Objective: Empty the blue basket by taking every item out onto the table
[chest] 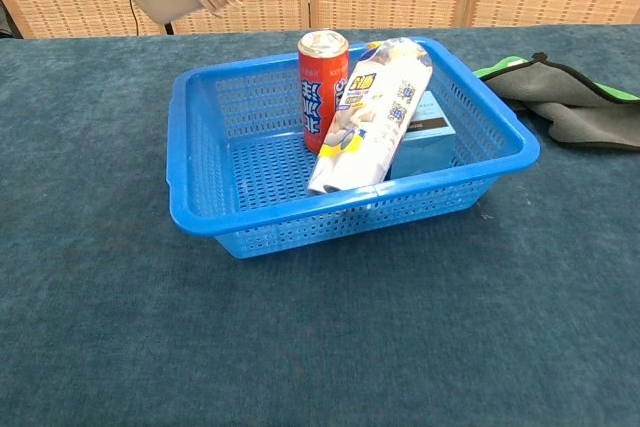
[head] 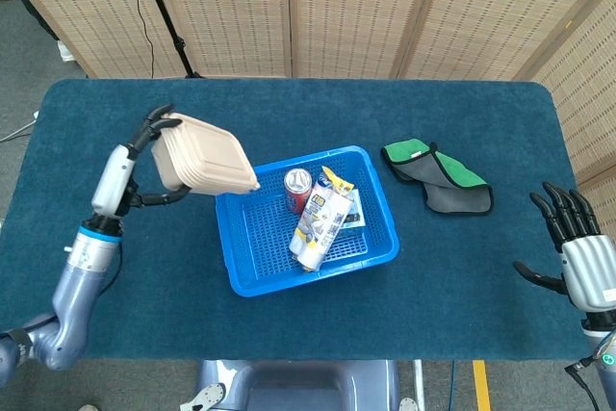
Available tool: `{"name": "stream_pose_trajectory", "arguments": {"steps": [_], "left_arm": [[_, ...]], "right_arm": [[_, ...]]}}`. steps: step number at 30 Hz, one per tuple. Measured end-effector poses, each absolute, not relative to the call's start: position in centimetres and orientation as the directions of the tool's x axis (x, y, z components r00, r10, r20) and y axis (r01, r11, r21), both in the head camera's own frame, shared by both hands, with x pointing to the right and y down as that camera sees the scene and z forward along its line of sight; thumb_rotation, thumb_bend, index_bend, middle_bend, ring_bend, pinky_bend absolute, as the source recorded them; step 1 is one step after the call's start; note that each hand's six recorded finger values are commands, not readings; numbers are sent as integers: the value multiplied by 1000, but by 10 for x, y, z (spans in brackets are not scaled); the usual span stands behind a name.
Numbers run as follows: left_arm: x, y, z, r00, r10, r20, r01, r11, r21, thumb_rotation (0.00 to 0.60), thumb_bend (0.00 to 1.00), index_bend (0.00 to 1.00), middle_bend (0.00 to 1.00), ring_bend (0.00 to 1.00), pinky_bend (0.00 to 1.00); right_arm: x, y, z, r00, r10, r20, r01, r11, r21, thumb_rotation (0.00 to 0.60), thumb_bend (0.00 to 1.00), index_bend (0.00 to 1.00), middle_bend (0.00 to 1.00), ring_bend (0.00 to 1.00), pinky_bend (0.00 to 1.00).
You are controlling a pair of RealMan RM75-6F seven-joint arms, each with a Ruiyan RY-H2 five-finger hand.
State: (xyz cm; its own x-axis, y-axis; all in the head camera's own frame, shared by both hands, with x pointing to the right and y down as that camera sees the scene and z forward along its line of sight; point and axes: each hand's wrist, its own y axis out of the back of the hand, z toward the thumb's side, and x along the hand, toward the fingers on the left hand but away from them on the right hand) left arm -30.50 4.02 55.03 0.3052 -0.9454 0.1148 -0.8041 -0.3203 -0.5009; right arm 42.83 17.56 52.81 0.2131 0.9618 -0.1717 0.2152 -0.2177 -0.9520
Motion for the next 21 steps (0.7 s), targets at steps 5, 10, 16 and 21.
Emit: {"name": "stream_pose_trajectory", "arguments": {"steps": [5,10,16,21], "left_arm": [[-338,28,566,242,-958,155,-790,-287,-542,600,514,421,216,263,533],[-368,21,592,186,-960,209,-779,-274,-564,600,508,385,191,216,489],[-389,22,633,142,-943,302,-771,-297,-563,600,313,0,0,0,3],[-384,22,649,176,-917,358,-784,-350,-513,600,121,0,0,0,0]], "right_arm": [[425,177,529,222,959,-175,211,-223,-952,600,0,0,0,0,0],[422,178,532,230,955,-188,202,-236,-951,600,0,0,0,0,0],[418,179,542,238,946,-219,185,-266,-946,600,0,0,0,0,0],[417,178,546,235,945,-229,175,-273,-946,600,0,0,0,0,0]]}}
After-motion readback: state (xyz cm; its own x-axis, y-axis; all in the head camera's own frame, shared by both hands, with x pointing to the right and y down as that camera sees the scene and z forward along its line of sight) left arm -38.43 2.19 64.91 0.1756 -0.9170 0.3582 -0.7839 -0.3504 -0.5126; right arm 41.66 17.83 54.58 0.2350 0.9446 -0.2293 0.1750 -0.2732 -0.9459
